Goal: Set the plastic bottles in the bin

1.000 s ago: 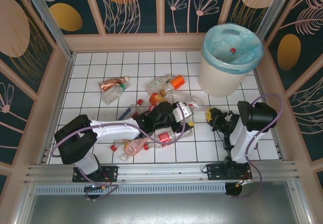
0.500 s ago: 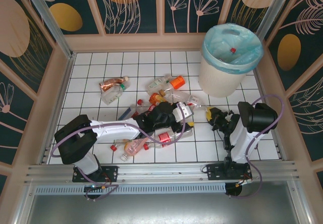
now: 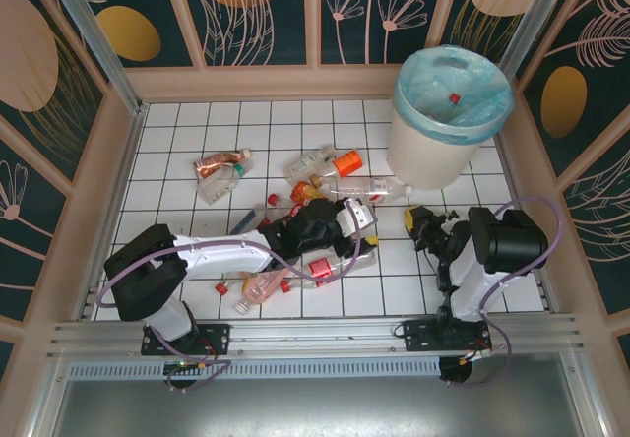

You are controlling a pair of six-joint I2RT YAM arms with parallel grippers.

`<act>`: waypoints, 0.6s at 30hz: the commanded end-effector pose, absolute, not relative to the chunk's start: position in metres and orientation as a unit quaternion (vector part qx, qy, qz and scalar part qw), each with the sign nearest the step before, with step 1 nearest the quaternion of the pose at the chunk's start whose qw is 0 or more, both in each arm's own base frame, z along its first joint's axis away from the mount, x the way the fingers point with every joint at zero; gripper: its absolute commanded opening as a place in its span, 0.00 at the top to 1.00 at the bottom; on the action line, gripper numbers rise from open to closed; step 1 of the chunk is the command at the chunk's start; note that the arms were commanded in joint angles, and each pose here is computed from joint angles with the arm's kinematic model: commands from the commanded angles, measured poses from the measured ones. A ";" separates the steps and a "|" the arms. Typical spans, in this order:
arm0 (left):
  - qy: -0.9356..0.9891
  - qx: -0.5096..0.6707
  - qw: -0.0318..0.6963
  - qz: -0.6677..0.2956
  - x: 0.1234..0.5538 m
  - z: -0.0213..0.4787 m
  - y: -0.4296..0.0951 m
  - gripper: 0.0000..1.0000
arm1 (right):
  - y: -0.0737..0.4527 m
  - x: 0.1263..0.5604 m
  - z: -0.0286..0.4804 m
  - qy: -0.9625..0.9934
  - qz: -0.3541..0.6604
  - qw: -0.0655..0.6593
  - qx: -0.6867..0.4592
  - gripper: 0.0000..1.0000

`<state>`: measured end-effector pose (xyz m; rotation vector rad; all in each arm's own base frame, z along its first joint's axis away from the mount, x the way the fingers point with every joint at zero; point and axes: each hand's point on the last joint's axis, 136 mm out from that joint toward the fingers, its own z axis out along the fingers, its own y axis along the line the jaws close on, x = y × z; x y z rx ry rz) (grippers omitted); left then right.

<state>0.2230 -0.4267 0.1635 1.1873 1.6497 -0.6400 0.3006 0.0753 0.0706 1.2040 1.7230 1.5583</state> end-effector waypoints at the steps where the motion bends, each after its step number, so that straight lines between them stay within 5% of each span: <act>1: 0.672 0.481 0.494 -0.271 0.221 0.180 -0.428 0.22 | 0.078 0.235 0.023 0.666 0.517 0.197 0.500 0.75; 5: 0.675 0.476 0.497 -0.268 0.223 0.181 -0.427 0.22 | 0.080 0.241 0.025 0.672 0.520 0.198 0.489 0.61; 11: 0.676 0.467 0.507 -0.260 0.226 0.190 -0.423 0.22 | 0.072 0.255 0.024 0.680 0.499 0.221 0.490 0.54; 18: 0.672 0.462 0.520 -0.254 0.228 0.200 -0.419 0.22 | 0.046 0.276 0.026 0.747 0.370 0.288 0.472 0.40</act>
